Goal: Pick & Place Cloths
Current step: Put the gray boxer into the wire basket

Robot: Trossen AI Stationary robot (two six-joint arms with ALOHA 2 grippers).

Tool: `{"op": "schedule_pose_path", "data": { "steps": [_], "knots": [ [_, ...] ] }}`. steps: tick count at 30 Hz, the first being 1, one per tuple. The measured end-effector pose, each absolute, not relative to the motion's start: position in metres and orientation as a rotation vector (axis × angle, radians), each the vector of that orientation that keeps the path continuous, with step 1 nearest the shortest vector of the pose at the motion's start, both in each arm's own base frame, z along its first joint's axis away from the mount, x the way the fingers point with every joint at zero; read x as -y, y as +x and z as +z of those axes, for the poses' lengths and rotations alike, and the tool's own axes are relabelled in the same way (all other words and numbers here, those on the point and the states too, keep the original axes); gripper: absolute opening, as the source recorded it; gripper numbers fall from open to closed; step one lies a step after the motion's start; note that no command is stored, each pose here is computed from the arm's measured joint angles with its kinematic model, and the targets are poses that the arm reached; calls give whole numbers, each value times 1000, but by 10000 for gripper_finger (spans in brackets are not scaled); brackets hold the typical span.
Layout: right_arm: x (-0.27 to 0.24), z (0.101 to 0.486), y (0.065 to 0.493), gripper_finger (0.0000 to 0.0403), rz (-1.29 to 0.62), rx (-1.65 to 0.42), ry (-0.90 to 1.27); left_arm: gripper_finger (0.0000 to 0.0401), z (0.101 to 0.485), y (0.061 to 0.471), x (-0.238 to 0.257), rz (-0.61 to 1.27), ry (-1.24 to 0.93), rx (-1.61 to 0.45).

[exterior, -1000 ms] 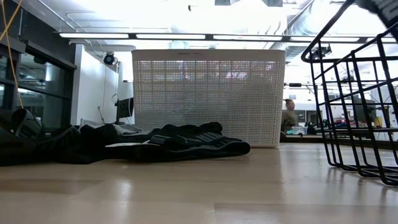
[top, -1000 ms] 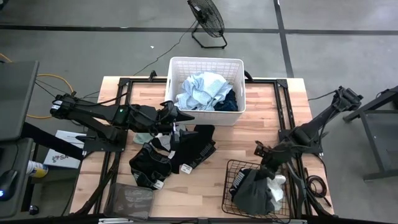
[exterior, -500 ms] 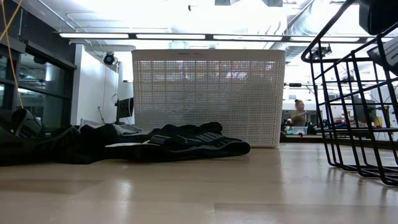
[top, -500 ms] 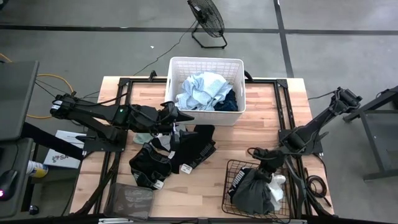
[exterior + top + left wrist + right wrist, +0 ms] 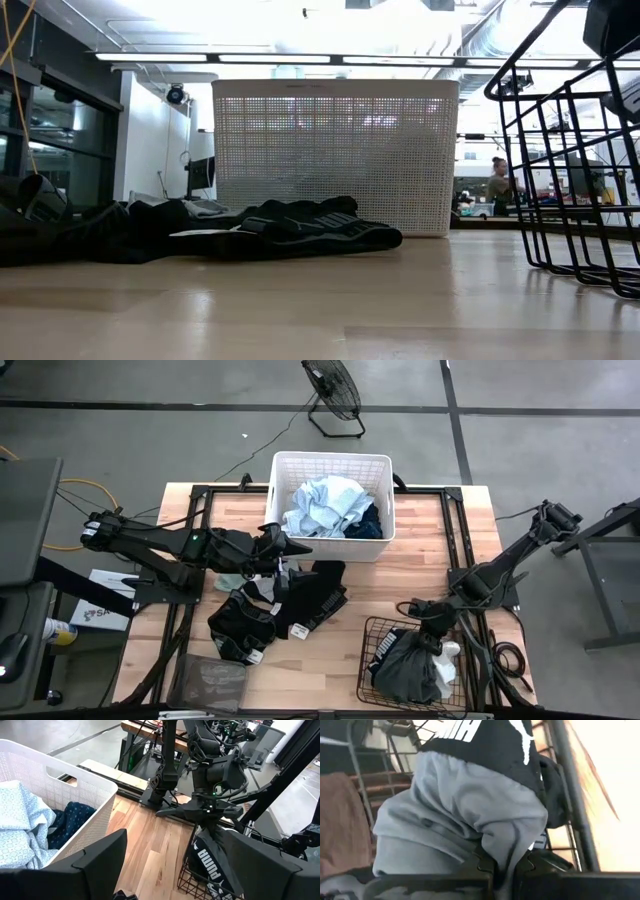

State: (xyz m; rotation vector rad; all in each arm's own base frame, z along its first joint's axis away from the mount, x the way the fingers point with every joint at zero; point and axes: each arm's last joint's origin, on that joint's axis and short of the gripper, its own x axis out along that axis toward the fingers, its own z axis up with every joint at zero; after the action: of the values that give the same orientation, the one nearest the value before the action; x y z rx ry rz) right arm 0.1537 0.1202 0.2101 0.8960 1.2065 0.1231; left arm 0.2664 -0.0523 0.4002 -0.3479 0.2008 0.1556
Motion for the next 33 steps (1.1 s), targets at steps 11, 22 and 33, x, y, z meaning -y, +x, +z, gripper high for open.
{"op": "schedule_pose_path", "data": {
  "steps": [11, 22, 33],
  "knots": [
    [-125, 226, 160, 5, 302, -1099, 751, 328, 400, 267, 53, 119, -353, -210],
    [-133, 257, 172, 4, 345, -1022, 475, 328, 400, 267, 55, 72, -369, -221],
    [-170, 257, 188, 4, 337, -1209, -14, 328, 400, 267, 55, 73, -370, -221]
  ]
}}
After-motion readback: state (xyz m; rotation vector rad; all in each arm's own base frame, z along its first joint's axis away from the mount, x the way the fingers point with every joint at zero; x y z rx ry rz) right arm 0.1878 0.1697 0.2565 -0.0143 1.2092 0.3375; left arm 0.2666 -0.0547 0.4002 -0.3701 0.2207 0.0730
